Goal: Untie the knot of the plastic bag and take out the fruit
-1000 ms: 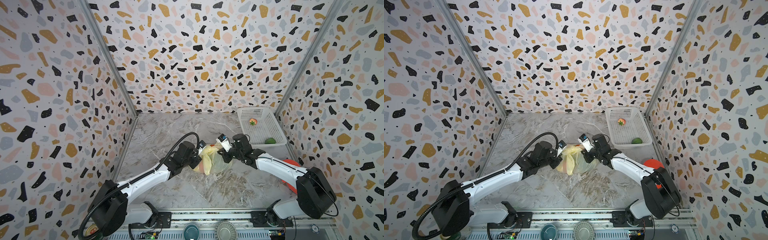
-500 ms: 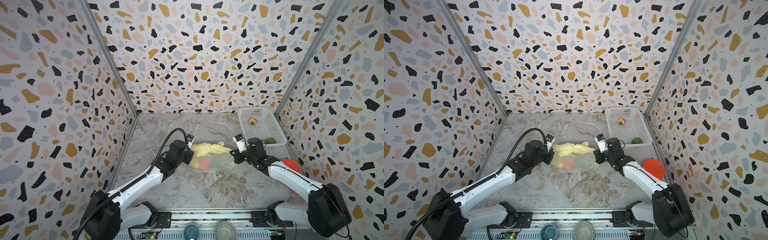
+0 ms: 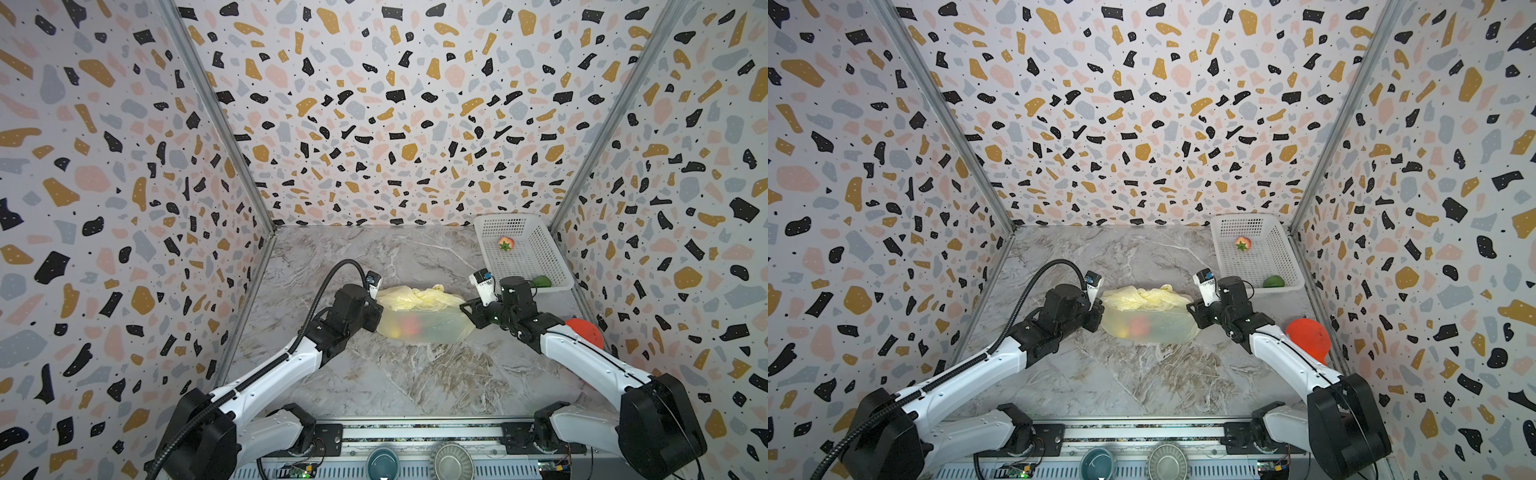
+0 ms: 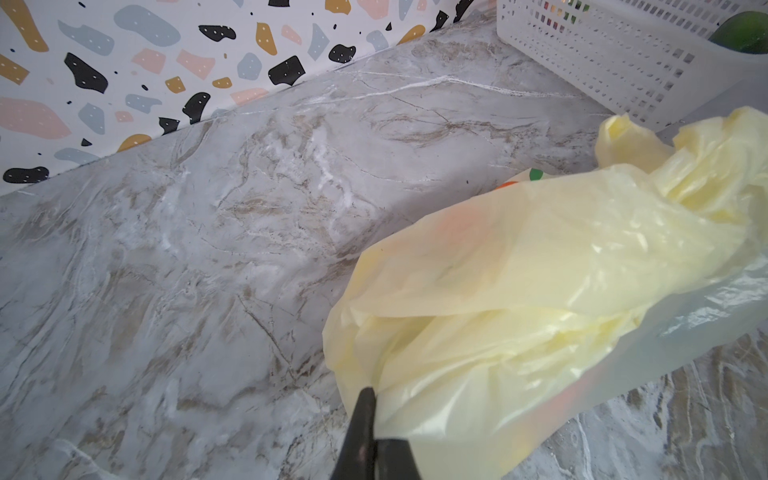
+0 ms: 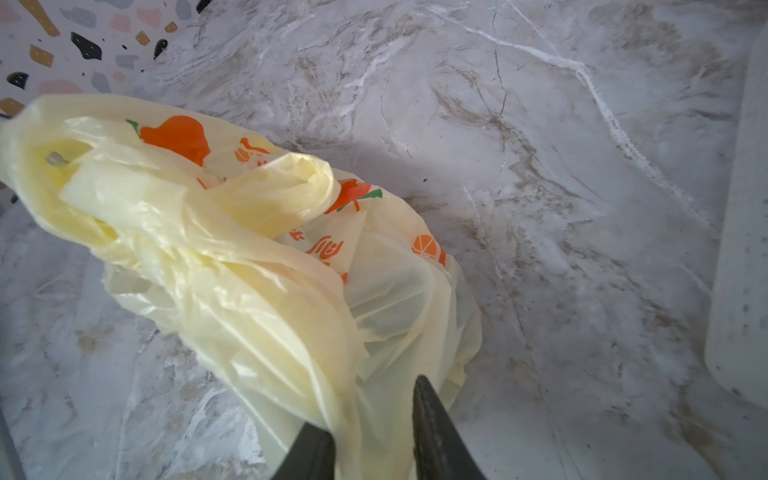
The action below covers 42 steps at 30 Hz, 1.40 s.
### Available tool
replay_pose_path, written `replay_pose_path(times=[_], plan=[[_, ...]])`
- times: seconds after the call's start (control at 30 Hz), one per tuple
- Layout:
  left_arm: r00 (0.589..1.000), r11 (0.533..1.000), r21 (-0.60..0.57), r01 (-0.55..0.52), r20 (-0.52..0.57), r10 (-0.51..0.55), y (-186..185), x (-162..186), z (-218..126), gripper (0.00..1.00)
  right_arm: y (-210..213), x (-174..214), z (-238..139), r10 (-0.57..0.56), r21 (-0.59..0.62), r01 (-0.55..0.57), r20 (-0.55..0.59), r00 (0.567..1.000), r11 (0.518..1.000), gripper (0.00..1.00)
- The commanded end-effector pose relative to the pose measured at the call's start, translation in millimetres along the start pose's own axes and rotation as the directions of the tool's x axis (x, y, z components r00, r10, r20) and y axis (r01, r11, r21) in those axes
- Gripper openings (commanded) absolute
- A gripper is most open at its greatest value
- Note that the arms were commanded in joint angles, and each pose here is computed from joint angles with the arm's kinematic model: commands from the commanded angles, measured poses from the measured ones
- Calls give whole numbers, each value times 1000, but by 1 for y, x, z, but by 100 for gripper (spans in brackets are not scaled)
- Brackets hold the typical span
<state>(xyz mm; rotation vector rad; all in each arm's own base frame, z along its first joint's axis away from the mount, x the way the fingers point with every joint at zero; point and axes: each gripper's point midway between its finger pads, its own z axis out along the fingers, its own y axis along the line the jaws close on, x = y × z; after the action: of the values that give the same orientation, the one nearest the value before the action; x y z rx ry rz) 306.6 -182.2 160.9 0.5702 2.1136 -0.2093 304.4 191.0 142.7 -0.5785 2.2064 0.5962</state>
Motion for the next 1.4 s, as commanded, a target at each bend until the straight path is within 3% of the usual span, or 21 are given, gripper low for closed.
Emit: replay_pose_path(times=[0.0,0.07,0.17,0.4,0.5,0.63,0.7,1.0,1.3,1.33,1.37], plan=[[998,999,8,-53,23,53,-7,-11,-4,0,16,-27,-15,-149,25,149,22,989,989,54],[998,999,9,-54,31,53,-7,-13,-5,0,30,-35,-16,-219,22,218,27,975,976,62],[997,999,8,-49,52,49,-7,-17,-7,0,45,-41,-12,-291,8,291,36,956,957,66],[996,999,4,-47,71,47,-7,-19,-9,0,39,-52,14,-336,40,335,23,942,941,65],[996,999,0,-45,73,45,-6,-19,-9,0,34,-55,24,-348,57,347,4,938,936,56],[996,999,-11,-42,73,43,-4,-18,-9,0,30,-56,28,-348,68,348,-9,937,935,28],[997,999,-17,-37,66,38,-3,-16,-9,0,31,-58,23,-341,69,340,9,940,938,22],[999,995,-96,21,26,-18,11,-4,-5,0,13,-57,-13,-167,49,164,78,983,985,7],[997,984,-159,82,3,-83,24,6,-5,0,-7,-43,-30,-24,14,23,118,993,1000,6],[997,986,-147,72,2,-72,22,3,-7,3,-3,-43,-30,-39,-2,39,118,992,999,6],[999,992,-116,51,14,-50,16,-4,-9,21,1,-43,-30,-51,-19,54,116,992,998,6]])
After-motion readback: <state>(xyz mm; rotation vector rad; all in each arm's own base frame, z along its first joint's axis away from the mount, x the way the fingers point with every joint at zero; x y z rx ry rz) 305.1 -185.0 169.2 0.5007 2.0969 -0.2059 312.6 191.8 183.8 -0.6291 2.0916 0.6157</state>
